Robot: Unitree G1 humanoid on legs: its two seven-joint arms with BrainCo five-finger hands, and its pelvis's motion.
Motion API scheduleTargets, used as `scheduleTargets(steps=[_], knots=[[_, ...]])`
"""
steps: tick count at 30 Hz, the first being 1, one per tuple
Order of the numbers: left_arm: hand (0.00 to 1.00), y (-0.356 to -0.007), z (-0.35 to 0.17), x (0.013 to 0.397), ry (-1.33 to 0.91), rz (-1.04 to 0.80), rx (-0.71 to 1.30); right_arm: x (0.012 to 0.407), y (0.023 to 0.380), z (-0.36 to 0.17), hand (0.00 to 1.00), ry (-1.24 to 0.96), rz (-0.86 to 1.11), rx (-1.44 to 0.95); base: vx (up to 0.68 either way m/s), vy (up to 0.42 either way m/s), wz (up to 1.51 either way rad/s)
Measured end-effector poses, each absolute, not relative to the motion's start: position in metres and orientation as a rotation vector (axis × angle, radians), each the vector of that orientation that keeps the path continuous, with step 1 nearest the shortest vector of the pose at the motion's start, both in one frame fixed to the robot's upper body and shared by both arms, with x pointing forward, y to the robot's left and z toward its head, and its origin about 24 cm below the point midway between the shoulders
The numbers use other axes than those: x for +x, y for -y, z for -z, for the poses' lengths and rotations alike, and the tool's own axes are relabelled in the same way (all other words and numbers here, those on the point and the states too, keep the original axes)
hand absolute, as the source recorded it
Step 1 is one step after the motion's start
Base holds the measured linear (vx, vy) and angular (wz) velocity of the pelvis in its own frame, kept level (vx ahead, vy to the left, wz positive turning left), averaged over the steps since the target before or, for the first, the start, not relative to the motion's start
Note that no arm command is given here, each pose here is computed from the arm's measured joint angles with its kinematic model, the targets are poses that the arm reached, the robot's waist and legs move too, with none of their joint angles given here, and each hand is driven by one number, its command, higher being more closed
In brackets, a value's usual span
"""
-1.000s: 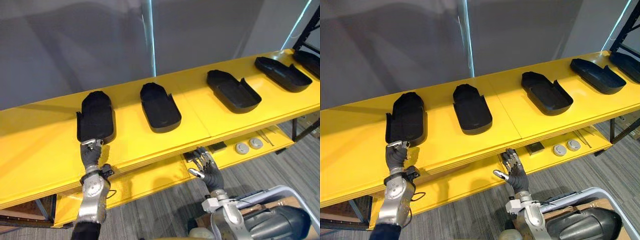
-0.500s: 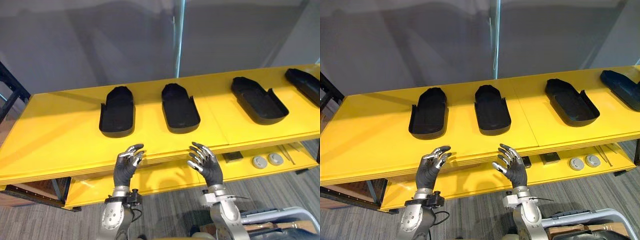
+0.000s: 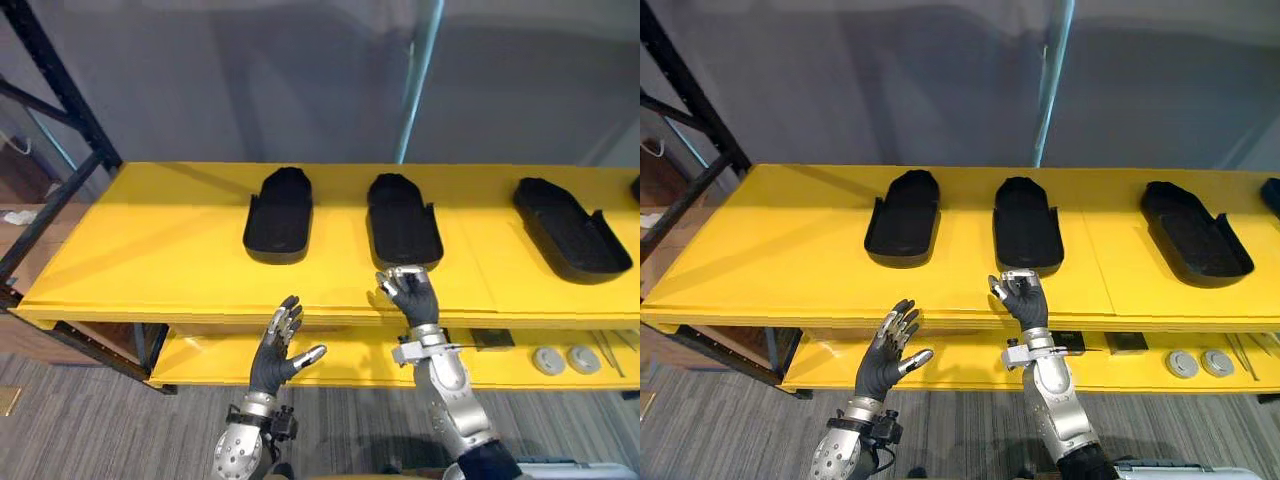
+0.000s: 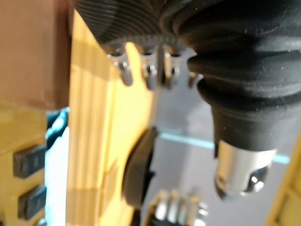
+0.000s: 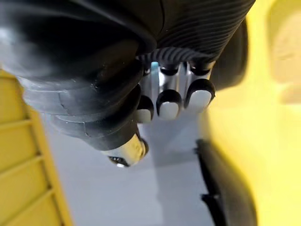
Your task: Walk over and take plastic housings, then place them on the shelf
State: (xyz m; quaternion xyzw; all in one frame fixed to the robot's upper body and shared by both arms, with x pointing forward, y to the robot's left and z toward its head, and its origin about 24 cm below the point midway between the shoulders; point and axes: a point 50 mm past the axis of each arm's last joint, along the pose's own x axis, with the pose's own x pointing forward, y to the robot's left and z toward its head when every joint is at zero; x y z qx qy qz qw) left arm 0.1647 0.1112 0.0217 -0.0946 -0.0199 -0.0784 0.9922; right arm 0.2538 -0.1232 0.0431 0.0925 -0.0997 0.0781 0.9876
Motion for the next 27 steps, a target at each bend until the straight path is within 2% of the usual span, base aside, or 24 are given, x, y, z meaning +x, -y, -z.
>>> scheduleTargets(steps=[11,27], knots=[[0.00,-0.114,-0.023,0.161,0.063,0.153,-0.200,0.263,0.128,-0.019,1.00,0.079,-0.078,0.148,-0.06,0.002,0.07],[0.00,-0.110,-0.023,0.160,0.065,0.182,-0.210,0.277,0.170,-0.003,1.00,0.005,0.160,0.074,-0.02,-0.005,0.02]])
